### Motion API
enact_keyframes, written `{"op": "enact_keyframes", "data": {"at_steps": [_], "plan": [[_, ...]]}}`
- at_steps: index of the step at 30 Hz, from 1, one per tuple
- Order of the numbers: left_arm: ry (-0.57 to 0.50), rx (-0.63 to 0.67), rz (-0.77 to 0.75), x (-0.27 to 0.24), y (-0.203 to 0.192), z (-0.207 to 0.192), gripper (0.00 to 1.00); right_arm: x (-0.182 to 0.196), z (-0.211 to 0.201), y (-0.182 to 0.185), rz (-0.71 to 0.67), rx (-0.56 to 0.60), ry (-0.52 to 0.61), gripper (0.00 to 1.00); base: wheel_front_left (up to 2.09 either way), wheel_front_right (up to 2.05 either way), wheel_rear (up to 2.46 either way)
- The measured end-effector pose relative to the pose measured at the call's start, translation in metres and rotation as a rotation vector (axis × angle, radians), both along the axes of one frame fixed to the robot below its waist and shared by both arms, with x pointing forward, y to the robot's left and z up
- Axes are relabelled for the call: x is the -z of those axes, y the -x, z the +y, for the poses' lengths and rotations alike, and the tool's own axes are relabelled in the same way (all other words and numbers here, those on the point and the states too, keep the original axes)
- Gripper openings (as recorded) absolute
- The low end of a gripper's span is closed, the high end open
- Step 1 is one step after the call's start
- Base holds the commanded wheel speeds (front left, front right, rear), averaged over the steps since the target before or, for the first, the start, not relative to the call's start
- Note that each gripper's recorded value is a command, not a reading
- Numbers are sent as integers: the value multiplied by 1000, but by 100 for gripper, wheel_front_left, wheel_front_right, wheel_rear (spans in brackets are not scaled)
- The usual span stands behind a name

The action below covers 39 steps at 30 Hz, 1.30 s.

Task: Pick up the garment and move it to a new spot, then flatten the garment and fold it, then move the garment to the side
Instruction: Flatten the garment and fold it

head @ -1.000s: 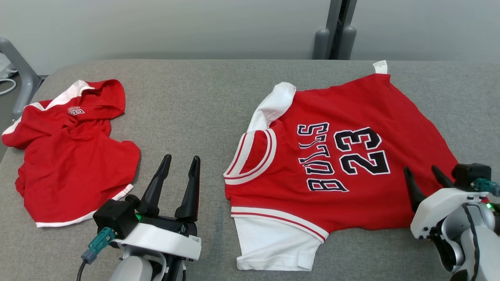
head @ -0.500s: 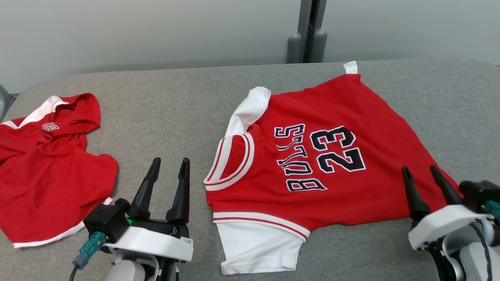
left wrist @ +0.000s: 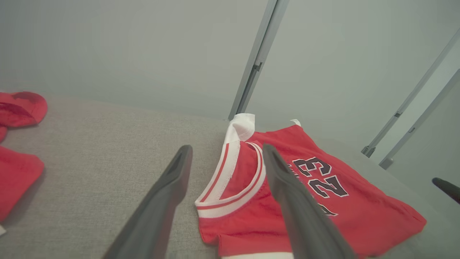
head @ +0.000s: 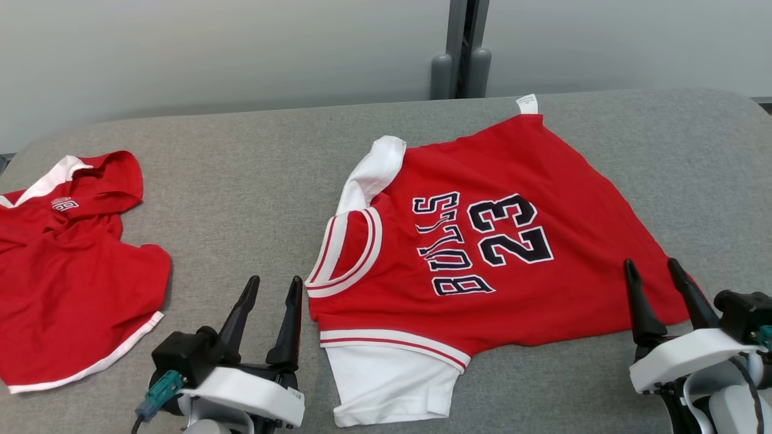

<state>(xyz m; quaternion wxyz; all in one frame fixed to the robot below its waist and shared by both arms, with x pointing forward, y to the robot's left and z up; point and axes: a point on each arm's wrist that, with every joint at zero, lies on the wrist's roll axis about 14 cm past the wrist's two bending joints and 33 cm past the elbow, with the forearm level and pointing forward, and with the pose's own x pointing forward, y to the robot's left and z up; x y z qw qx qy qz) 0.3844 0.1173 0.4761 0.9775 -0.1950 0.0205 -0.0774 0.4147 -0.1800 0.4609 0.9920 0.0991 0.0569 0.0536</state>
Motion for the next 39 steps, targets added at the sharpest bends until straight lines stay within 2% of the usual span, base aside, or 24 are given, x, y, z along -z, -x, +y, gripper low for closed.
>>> {"op": "enact_keyframes", "data": {"at_steps": [7, 14, 17, 31, 32, 34, 39], "plan": [[-43, 68, 61, 20, -26, -21, 100, -7, -3, -1, -22, 10, 7, 100, 0, 0, 0], [-95, 149, 65, 21, -78, -42, 100, -4, -18, 1, -18, 59, 6, 100, 0, 0, 0], [-157, 230, 91, 28, -110, -61, 100, 4, -34, 7, -2, 112, 9, 100, 0, 0, 0], [-302, 335, 245, 78, -158, -88, 100, 31, -60, 22, 69, 212, 14, 100, 0, 0, 0], [-308, 340, 247, 79, -161, -89, 59, 33, -61, 23, 75, 217, 14, 100, 0, 0, 0], [-318, 354, 249, 79, -168, -90, 0, 35, -63, 23, 80, 223, 15, 100, 0, 0, 0], [-286, 331, 174, 53, -203, -87, 0, 41, -65, 21, 94, 233, 15, 100, 0, 0, 0]]}}
